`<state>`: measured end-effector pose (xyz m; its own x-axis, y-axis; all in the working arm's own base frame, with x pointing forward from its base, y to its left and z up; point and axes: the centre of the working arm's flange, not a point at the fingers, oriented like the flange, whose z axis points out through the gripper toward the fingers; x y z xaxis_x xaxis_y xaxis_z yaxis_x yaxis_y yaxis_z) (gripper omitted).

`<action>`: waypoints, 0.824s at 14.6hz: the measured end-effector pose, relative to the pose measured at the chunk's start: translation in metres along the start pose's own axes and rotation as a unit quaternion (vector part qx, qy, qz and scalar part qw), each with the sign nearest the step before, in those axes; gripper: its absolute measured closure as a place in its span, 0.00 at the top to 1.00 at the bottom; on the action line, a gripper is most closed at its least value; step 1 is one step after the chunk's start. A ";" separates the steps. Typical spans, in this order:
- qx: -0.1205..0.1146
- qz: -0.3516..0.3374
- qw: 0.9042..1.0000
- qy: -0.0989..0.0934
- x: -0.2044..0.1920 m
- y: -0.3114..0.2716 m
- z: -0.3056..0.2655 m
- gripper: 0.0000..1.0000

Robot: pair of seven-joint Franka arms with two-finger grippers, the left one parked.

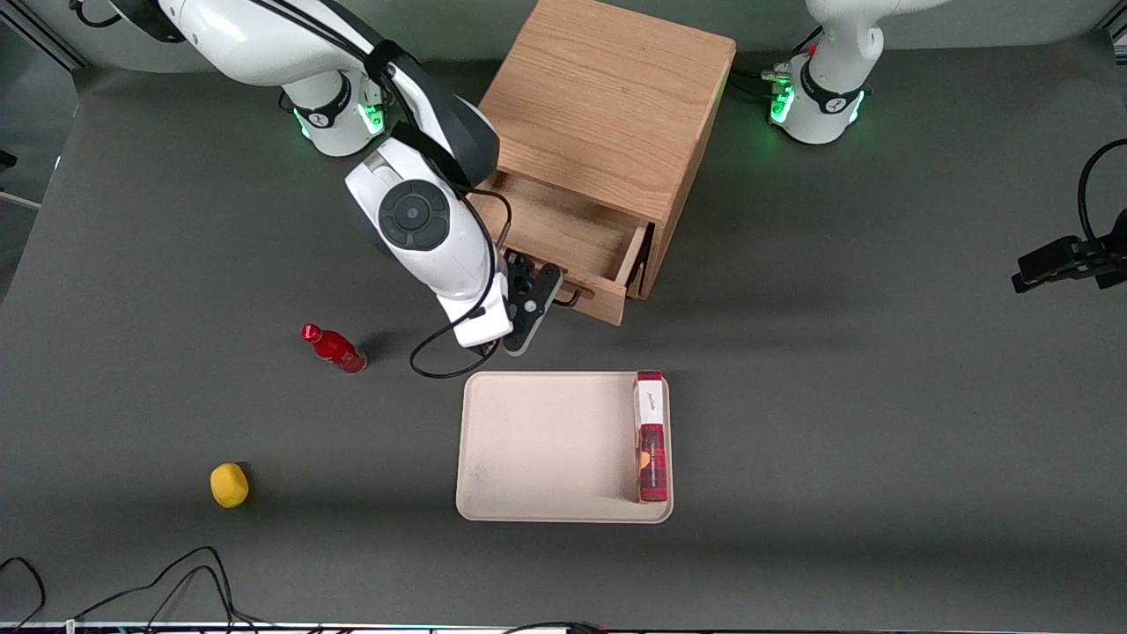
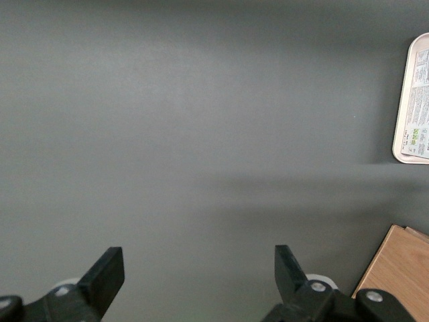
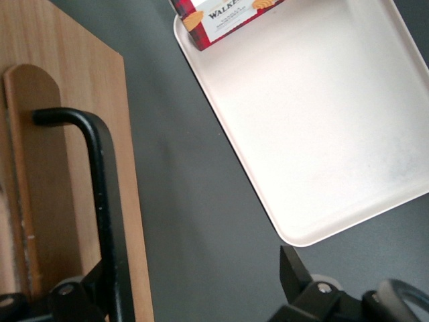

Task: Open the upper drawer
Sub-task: 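Pull the upper drawer handle outward with the right gripper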

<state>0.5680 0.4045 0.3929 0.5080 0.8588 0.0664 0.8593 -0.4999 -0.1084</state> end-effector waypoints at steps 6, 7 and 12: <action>-0.014 0.002 1.000 0.008 -0.006 0.027 -0.007 1.00; -0.018 0.002 1.000 0.009 -0.008 0.033 -0.009 1.00; -0.026 0.006 0.999 0.018 -0.009 0.052 -0.011 1.00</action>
<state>0.6085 0.3699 0.3979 0.5190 0.8488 0.1011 0.8548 -0.5158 -0.0580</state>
